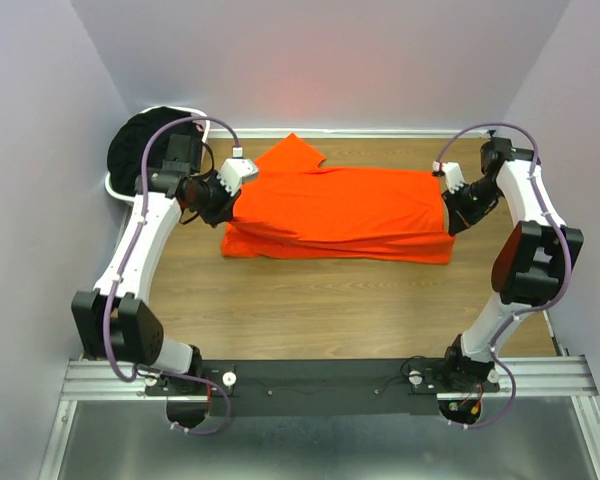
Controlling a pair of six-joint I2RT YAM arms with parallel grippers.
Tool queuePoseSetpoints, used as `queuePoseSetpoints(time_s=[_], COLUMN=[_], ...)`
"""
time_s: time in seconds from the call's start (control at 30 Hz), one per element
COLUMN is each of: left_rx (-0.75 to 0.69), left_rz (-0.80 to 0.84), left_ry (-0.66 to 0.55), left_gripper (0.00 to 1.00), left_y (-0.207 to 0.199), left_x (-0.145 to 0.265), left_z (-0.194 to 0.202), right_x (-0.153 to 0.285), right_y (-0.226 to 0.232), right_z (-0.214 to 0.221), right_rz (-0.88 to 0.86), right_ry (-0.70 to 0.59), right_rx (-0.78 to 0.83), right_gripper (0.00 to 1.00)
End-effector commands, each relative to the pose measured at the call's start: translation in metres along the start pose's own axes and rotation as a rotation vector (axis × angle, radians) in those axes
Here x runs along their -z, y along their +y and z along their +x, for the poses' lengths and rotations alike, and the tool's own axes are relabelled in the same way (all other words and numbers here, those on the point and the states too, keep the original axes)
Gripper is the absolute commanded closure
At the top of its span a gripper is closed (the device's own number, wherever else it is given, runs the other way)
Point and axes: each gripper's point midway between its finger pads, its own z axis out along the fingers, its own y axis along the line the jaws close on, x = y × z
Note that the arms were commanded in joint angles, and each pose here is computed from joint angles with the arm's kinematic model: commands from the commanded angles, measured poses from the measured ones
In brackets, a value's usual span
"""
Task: Fold and stack the t-shirts
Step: Fold the tshirt
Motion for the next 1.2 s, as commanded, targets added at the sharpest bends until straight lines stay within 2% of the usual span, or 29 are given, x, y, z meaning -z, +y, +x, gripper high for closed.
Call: queuePoseSetpoints(time_s=[0.0,0.17,0.4,0.7,0.93,1.17], left_rx=[-0.049,-0.062,-0.038,-0.032,-0.115,-0.244], left_rz=[-0.007,-0.035,-0.054,0.027,-0.018,0.100], left_ry=[-0.015,-0.006,0.043,0.110,0.161,0.170], left_gripper=[1.00,1.00,1.00,1.00,1.00,1.00], left_y=[-0.023,-0.037,-0.043,-0.059,-0.070,-0.117], left_x=[0.024,0.038,0.037,0.031,0.036,0.019], left_z=[0.011,0.026,0.048,0.069,0.086,0.077], right_x=[0.012,0.013,0.012,0.008,0.000,0.000], right_y=[0.012,0.021,0.024,0.025,0.027,0.023], right_z=[0.014,0.024,0.030,0.042,0.045,0.040], right_rz=[0.025,0.024,0.019,0.012,-0.018,-0.017], right_ry=[0.018,0.029,0.043,0.084,0.094,0.090], right_rx=[0.067,0.091,0.097,0.119,0.109,0.107], right_gripper=[0.99,0.99,0.99,0.99,1.00,0.99])
